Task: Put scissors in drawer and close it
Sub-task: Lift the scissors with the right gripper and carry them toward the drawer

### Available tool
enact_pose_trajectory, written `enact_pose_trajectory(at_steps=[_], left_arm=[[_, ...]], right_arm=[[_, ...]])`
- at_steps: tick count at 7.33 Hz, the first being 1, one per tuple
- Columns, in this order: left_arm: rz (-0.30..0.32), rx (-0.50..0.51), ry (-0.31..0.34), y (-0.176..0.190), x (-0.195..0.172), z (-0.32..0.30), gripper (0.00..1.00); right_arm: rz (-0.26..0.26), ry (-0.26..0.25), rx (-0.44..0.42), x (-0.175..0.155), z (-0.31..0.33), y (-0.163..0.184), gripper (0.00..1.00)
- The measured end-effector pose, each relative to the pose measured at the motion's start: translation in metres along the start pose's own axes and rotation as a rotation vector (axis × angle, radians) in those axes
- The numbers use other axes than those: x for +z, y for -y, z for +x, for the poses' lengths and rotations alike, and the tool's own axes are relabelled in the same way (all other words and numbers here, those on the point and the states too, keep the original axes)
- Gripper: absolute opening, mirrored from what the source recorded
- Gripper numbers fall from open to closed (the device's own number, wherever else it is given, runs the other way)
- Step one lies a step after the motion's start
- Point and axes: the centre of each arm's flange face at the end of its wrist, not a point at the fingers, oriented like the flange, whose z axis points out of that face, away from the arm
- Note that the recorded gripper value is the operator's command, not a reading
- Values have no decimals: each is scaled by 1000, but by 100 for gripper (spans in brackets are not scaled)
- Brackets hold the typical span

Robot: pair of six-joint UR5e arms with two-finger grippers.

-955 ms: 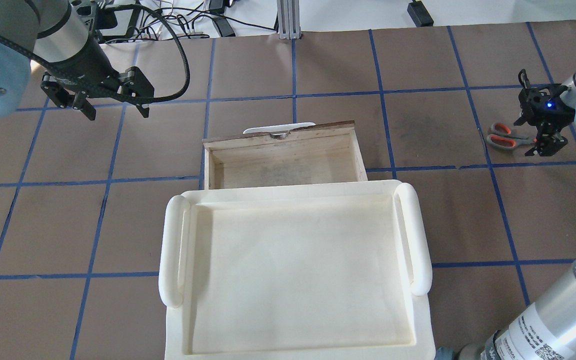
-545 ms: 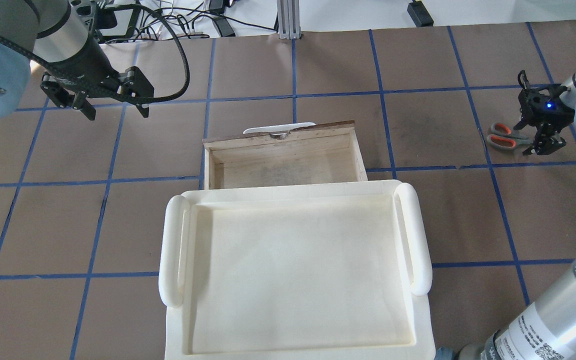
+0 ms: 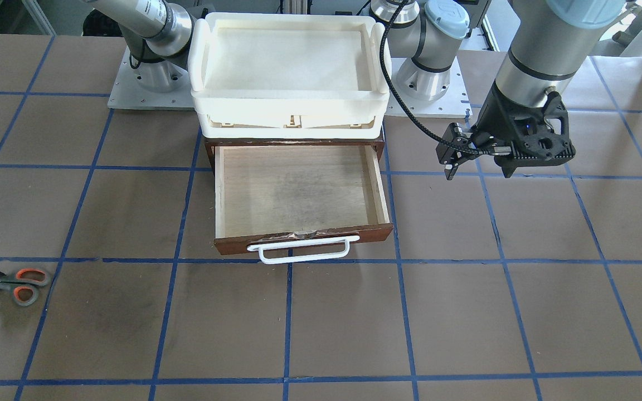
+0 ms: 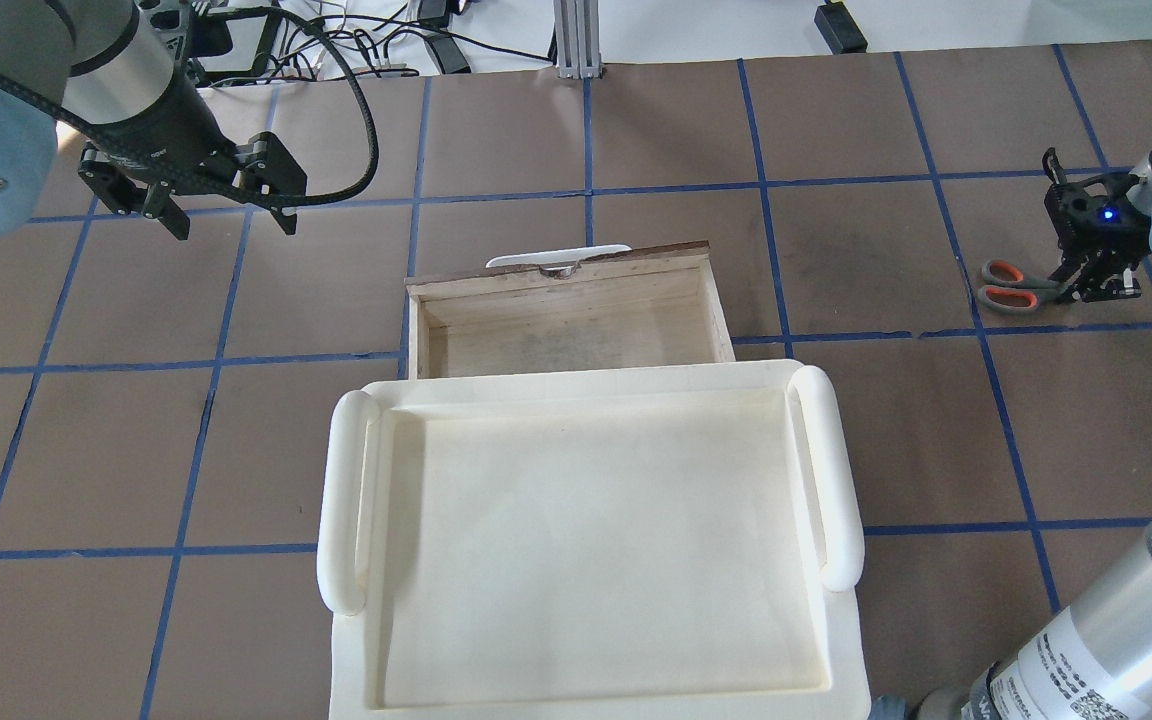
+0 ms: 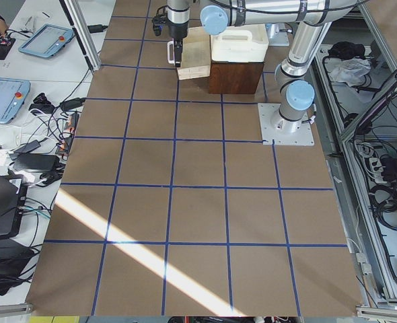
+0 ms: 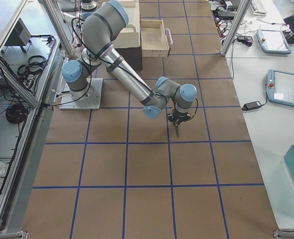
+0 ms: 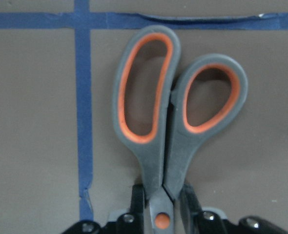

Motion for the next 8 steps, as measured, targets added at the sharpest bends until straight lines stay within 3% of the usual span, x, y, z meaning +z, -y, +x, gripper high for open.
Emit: enact_pose_trajectory(at_steps=[2, 4, 6, 8], left_arm=[[0, 2, 0, 0, 0, 0, 100], [0, 2, 0, 0, 0, 0, 100], [1, 2, 1, 0, -1, 0, 100], [1, 3, 2, -1, -1, 0, 100]], right_arm=[[-5, -9, -8, -6, 3, 2, 0], [-22, -46, -27, -41, 5, 14, 0], [-13, -119, -27, -134, -9, 37, 0], [46, -168, 0, -232, -29, 84, 0]])
